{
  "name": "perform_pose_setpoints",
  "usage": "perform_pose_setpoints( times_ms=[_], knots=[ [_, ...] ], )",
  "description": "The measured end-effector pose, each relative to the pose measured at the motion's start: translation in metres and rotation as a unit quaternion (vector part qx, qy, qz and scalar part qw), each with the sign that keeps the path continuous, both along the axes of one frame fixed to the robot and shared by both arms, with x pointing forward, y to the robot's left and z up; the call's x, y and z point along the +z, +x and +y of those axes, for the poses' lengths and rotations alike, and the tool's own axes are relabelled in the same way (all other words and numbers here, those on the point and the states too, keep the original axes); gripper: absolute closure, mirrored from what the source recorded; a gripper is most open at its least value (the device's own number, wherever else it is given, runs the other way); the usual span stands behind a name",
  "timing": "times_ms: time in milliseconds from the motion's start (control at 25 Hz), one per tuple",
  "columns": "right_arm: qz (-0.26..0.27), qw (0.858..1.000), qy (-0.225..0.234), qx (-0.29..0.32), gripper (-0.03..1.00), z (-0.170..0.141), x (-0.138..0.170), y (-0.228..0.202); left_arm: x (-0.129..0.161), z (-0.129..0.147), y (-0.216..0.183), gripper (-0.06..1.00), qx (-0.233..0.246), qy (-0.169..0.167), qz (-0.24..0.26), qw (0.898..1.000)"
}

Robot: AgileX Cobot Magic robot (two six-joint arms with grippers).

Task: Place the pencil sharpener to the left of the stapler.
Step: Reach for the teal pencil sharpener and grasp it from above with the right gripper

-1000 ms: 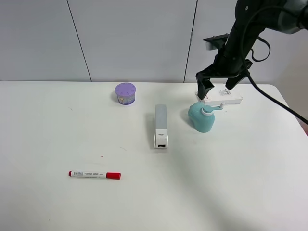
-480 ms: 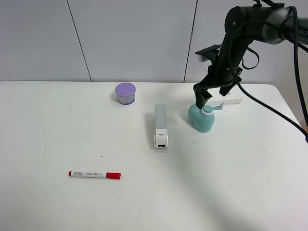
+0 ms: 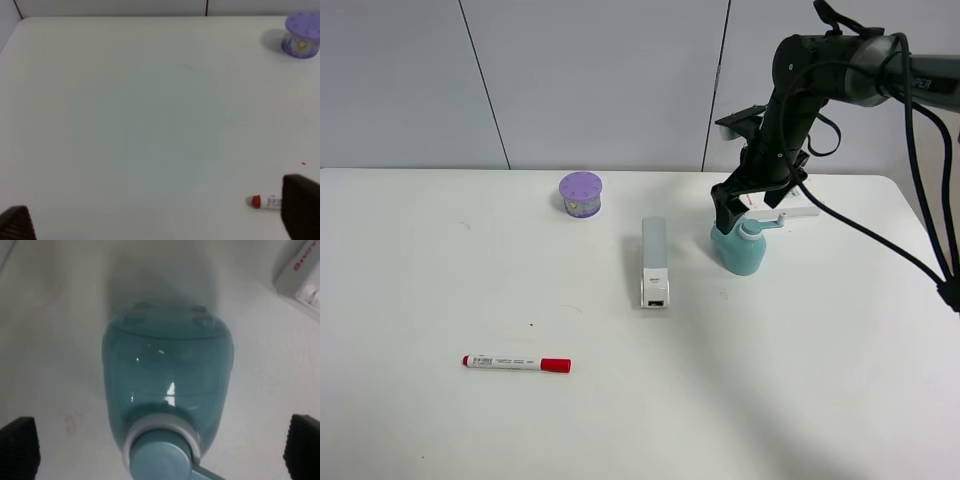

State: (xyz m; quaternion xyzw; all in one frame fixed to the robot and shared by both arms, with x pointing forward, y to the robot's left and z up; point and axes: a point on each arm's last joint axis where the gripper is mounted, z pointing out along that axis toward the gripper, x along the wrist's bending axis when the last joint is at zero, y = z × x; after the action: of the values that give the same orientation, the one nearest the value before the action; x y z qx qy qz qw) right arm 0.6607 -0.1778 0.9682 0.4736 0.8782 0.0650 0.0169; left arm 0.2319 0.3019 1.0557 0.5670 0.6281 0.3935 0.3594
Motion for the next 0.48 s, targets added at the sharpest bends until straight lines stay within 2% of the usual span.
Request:
perform_pose_setpoints(
  times_ms=[160, 480],
  knots=[
    [0.000, 1.000, 0.000, 0.001, 0.00, 0.001, -0.002, 0.000, 0.000, 0.000, 0.000, -0.05, 0.000, 0.000, 0.000, 1.000],
    [0.022, 1.000, -0.007, 0.000, 0.01, 0.002, -0.026, 0.004, 0.000, 0.000, 0.000, -0.05, 0.000, 0.000, 0.000, 1.000]
  ],
)
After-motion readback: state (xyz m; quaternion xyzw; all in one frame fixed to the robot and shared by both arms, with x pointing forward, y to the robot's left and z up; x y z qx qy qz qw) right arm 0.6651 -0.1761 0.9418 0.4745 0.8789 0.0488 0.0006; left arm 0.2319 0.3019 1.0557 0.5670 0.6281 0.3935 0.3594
